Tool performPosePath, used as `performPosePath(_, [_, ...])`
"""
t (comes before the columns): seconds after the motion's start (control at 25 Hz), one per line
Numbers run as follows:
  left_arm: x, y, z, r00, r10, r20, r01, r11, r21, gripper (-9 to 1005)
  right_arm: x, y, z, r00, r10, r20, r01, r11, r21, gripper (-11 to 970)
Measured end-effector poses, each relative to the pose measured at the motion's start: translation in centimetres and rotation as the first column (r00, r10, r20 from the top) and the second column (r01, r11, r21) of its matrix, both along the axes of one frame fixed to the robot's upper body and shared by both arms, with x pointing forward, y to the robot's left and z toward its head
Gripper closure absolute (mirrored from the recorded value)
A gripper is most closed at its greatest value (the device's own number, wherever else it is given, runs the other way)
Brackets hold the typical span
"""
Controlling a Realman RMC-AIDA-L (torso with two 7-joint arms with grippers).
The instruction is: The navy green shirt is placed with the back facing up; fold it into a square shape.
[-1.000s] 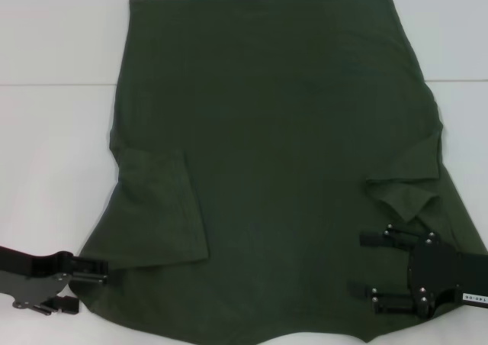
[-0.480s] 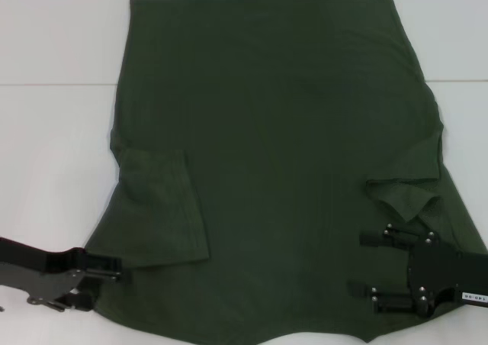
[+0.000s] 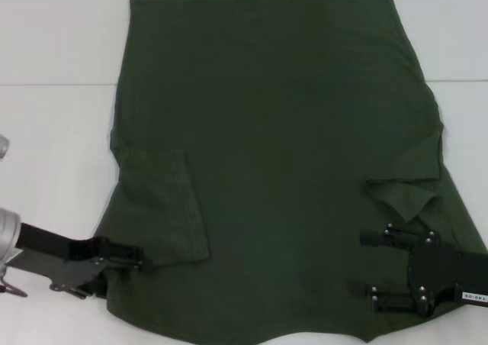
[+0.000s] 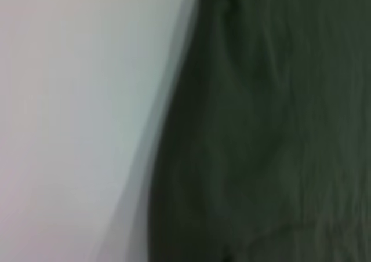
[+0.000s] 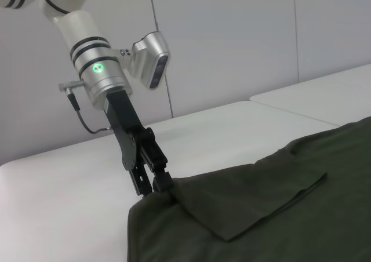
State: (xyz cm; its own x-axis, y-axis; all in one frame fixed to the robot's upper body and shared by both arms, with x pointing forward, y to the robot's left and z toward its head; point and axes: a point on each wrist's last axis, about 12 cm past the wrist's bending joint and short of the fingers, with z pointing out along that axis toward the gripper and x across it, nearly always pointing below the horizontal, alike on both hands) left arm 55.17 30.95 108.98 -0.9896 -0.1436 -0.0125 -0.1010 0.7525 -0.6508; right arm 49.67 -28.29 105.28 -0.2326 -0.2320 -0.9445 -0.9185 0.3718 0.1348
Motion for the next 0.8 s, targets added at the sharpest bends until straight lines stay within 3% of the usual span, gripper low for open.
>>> performPosePath(0.64, [0.6, -1.3, 0.3, 0.995, -0.096, 0.040, 0.092, 0.992, 0.088, 89, 0.1, 0.0, 0.1, 1.000, -0.002, 0.001, 0.002, 1.000, 0.006, 91])
performPosePath(0.72, [0.6, -1.3, 0.3, 0.994, -0.100, 0.043, 0.095, 0.991, 0.092, 294, 0.2, 0.1, 0.1, 1.000, -0.002, 0.001, 0.002, 1.000, 0.006, 91])
performPosePath(0.8, [0.6, -1.3, 0.2, 0.994, -0.102, 0.042, 0.098, 0.990, 0.099, 373, 0.2, 0.1, 0.2, 1.000, -0.003, 0.001, 0.003, 1.000, 0.006, 91])
